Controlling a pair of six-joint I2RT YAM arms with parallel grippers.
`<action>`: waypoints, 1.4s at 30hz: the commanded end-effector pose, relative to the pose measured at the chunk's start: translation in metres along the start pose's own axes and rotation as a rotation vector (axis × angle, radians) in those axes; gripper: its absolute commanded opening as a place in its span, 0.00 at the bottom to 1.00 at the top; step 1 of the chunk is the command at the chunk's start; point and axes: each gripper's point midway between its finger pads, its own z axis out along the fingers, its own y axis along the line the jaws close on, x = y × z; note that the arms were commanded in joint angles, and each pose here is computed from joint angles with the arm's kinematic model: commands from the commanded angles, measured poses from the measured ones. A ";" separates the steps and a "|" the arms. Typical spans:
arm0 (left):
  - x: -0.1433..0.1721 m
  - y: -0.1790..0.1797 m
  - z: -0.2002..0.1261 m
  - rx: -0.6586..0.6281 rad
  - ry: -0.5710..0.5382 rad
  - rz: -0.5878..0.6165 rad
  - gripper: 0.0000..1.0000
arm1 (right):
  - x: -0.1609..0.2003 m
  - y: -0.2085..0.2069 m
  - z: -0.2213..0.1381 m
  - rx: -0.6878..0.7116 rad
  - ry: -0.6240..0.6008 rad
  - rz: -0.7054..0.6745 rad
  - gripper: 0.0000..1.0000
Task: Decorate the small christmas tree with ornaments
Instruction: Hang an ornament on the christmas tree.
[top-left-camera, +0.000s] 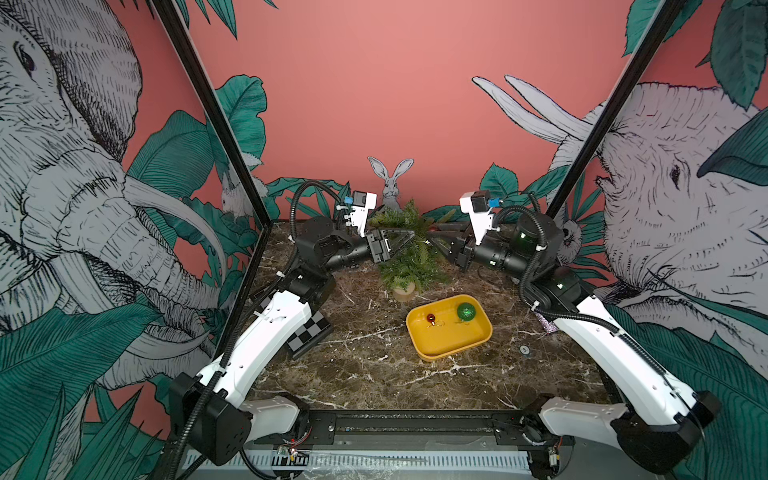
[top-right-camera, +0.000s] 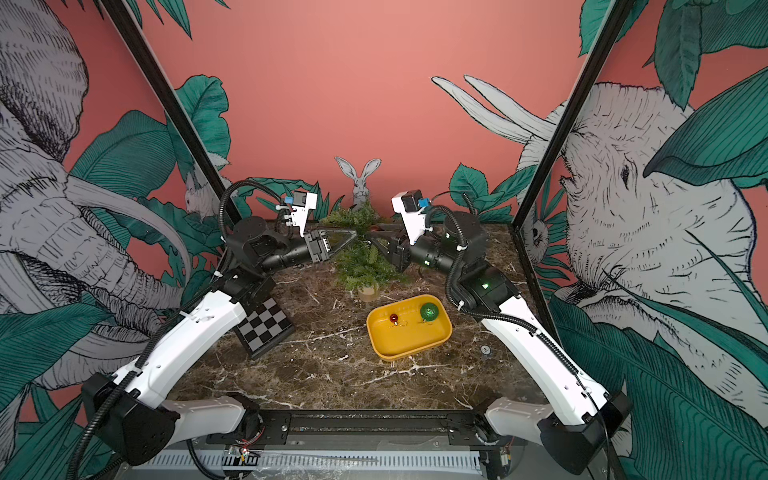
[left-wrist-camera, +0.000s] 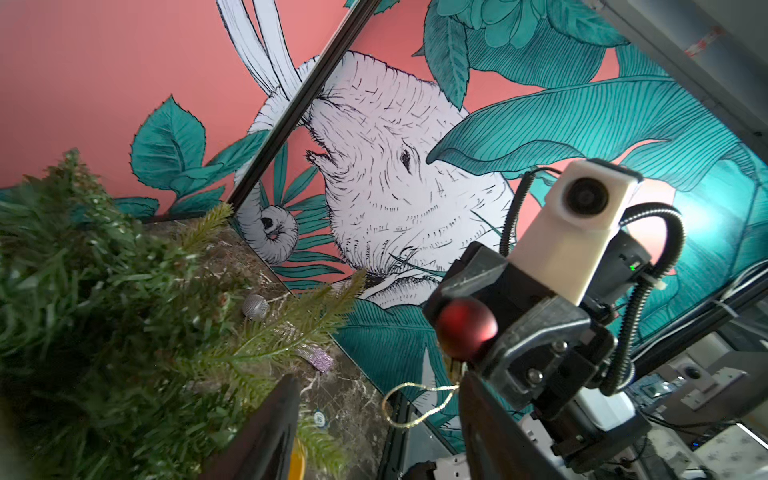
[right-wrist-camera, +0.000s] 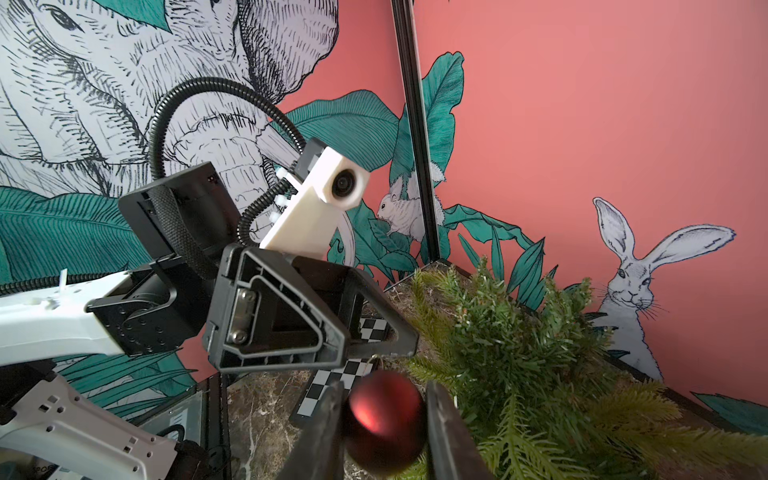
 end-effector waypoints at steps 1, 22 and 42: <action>-0.009 -0.018 0.000 0.070 -0.019 0.017 0.49 | -0.013 0.006 -0.002 -0.022 -0.056 -0.052 0.29; -0.021 -0.019 -0.002 0.044 -0.045 0.088 0.00 | -0.007 -0.010 0.010 0.038 -0.101 -0.163 0.29; -0.044 0.021 -0.002 -0.116 -0.083 0.127 0.00 | -0.009 -0.041 0.039 0.142 -0.079 -0.179 0.29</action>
